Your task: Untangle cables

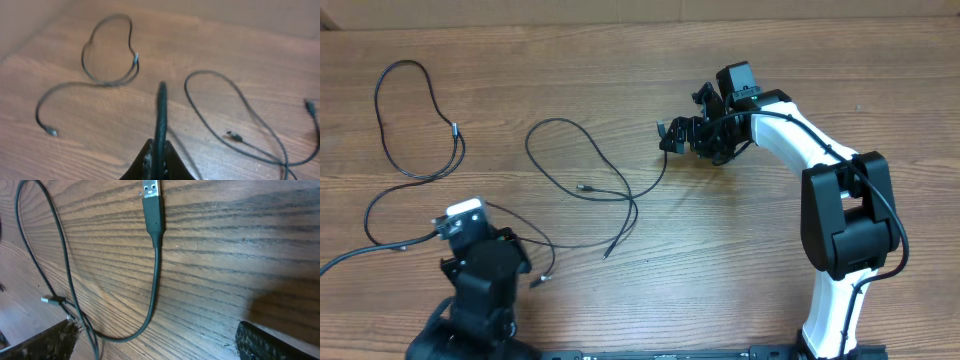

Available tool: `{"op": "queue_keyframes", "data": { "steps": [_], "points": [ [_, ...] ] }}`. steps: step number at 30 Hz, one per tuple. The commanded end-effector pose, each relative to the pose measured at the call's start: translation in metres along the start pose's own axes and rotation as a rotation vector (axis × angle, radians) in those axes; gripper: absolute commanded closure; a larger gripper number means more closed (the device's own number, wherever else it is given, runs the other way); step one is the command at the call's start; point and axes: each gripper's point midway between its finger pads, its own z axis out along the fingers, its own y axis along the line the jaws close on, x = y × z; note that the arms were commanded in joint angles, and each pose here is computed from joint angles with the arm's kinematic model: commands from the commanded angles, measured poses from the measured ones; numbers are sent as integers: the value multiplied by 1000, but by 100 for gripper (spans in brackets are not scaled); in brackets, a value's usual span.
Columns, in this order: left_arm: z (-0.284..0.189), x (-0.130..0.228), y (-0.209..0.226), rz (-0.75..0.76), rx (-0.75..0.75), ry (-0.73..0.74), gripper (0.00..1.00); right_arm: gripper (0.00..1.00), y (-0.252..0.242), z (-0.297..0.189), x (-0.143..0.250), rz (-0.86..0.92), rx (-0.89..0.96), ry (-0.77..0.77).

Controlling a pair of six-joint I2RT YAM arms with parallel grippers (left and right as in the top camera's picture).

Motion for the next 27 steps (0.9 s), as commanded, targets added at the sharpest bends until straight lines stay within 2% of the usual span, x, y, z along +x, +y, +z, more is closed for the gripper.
{"op": "queue_keyframes", "data": {
  "steps": [1,8,14,15,17,20,24,27],
  "points": [
    [18,26,-7,-73,-2,64,89,0,8,-2,-8,-19,-16,-16],
    [49,66,-55,-66,165,192,89,0,8,-2,-8,-20,-16,-17],
    [71,92,-76,-26,184,302,88,0,8,-2,-8,-20,-16,-17],
    [74,97,-80,-19,192,326,85,0,8,-2,-8,-20,-16,-17],
    [79,109,-90,-8,220,382,68,0,8,-2,-8,-20,-16,-17],
    [84,123,-105,39,282,440,57,0,8,-2,-8,-20,-16,-17],
    [86,135,-120,120,366,490,35,0,8,-2,-8,-19,-16,-17],
    [81,133,-131,163,432,503,28,0,8,-2,-8,-19,-16,-17]
  ]
}}
